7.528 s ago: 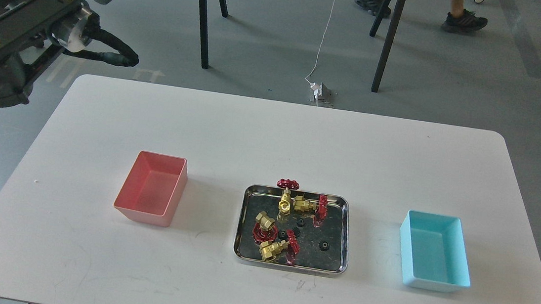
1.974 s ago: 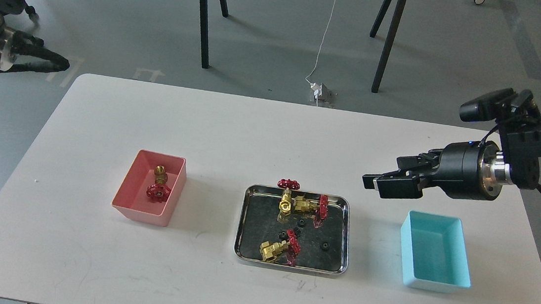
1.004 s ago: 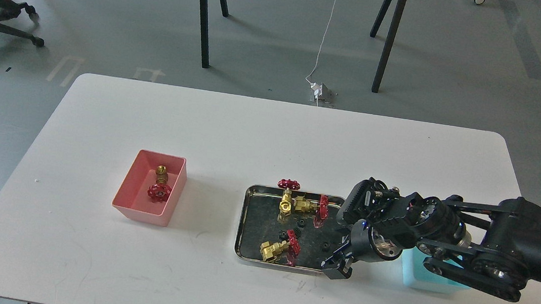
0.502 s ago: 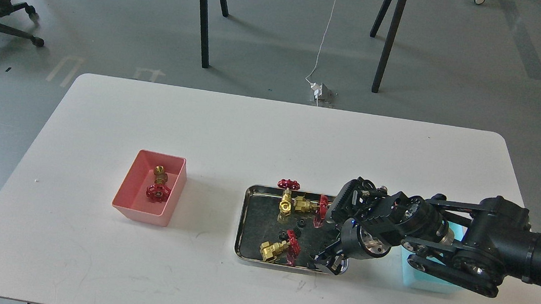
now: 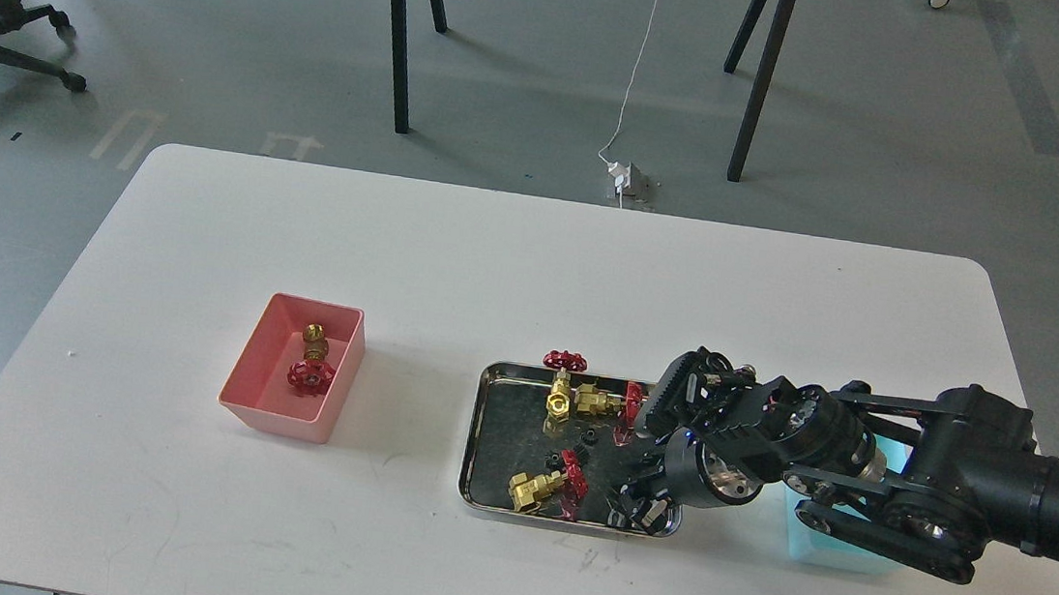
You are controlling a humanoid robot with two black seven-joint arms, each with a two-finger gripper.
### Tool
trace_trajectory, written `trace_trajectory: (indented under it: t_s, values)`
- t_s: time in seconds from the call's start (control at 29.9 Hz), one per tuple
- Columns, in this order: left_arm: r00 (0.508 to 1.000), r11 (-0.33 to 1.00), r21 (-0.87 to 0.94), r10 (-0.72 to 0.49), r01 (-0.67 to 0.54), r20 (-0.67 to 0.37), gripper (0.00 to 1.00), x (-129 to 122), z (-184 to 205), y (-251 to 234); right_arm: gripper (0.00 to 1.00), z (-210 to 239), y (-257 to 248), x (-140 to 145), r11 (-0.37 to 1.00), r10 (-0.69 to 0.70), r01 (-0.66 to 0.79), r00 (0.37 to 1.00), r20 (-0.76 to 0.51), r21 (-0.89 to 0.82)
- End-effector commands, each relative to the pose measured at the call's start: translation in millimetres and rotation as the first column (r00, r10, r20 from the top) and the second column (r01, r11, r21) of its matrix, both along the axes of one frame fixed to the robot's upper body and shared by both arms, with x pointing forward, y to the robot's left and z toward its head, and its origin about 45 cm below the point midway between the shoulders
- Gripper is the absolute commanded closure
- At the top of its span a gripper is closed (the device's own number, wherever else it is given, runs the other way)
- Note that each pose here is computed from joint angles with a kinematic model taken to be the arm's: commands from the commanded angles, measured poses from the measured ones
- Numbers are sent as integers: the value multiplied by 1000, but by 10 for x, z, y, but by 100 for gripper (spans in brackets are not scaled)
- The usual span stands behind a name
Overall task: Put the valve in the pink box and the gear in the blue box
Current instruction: 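Carry the gear with the right gripper over the blue box, then open the right gripper to drop the gear and lift away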
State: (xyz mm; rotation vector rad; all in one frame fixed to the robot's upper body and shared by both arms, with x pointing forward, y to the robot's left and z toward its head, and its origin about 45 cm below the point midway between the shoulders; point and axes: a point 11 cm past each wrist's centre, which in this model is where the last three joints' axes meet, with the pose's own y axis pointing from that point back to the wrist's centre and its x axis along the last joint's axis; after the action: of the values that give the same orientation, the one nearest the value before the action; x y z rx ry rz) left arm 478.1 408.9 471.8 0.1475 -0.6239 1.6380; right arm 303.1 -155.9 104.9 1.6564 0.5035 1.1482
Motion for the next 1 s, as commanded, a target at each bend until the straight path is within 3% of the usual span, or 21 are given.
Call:
trace_trajectory:
  t_s: [0.0, 0.17, 0.33, 0.5, 0.7, 0.84, 0.94, 0.97]
  values:
    - [1000, 1000, 1, 2, -2, 1, 0, -1, 8, 5, 94, 257, 35, 10, 998, 14, -16, 1000, 22, 54]
    - [1000, 1000, 7, 0, 0, -5, 0, -4, -3, 10, 93, 905, -431, 180, 979, -137, 126, 989, 59, 162]
    - [1000, 1000, 6, -1, 1, -3, 0, -2, -3, 4, 93, 1185, -1435, 159, 932, -353, 345, 933, 66, 110]
    - [1000, 1000, 7, 1, -1, 2, 0, -8, 9, 17, 92, 1013, -1910, -98, 884, -465, 464, 885, -2, 47]
    - [1000, 1000, 4, 13, -13, -1, 0, -8, 6, 66, 88, 781, -2034, -234, 870, -493, 493, 869, -41, -1]
    - [1000, 1000, 10, 15, -15, 8, 0, -20, 42, 88, 69, 659, -2007, -189, 865, -501, 502, 864, -52, -4]
    - [1000, 1000, 11, 13, -13, 6, 0, -19, 38, 84, 32, 637, -2025, -180, 859, -511, 512, 858, -55, -7]
    - [1000, 1000, 12, 13, -13, 5, 0, -18, 34, 82, 16, 627, -2025, -190, 858, -514, 514, 856, -57, -8]
